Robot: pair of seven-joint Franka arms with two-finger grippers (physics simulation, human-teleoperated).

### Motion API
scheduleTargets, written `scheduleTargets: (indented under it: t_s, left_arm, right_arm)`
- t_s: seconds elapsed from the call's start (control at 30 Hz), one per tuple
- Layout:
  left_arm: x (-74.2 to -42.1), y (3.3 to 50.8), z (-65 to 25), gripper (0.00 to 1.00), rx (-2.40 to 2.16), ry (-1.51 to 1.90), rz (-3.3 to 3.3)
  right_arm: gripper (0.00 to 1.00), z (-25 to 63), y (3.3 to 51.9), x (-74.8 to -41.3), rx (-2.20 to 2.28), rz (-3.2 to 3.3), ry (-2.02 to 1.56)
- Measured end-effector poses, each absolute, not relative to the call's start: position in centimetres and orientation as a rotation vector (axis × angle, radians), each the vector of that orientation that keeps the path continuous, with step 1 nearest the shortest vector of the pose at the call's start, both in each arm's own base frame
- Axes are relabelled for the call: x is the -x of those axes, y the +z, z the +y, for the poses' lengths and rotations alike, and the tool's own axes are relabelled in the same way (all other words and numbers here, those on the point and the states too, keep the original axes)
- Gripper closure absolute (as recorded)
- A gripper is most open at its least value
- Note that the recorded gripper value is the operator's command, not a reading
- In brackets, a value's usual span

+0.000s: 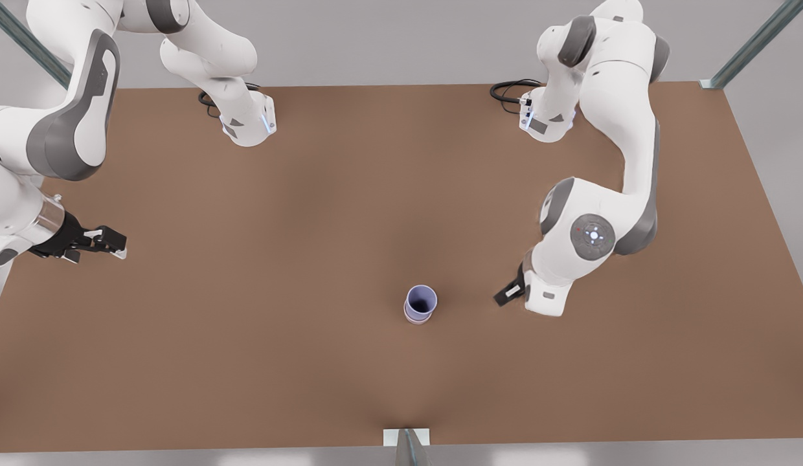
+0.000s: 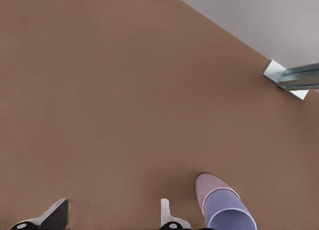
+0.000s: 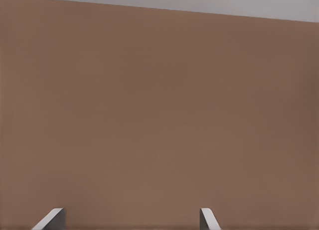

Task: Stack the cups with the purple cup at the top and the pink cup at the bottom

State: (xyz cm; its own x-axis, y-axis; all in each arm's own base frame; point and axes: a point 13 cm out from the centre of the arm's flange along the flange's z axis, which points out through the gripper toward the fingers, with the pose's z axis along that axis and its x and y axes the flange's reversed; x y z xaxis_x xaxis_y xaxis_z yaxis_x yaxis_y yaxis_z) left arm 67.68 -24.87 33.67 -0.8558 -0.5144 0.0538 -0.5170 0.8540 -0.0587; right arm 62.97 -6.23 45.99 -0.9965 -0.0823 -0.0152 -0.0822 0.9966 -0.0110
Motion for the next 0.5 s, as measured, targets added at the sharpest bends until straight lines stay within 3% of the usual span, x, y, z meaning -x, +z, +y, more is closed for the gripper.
scheduleTargets:
  t_s: [0.3, 0.5]
  left_arm:
    - [-62.4, 43.7, -13.0, 0.0, -0.532, -0.083, -3.049]
    - [-60.7, 44.6, -12.0, 0.0, -0.243, -0.086, -3.069]
  right_arm:
    - [0.0, -6.6, 46.1, -63.0, 0.119, 3.121, -0.016]
    - [0.0, -6.5, 46.1, -63.1, 0.121, 3.119, -0.016]
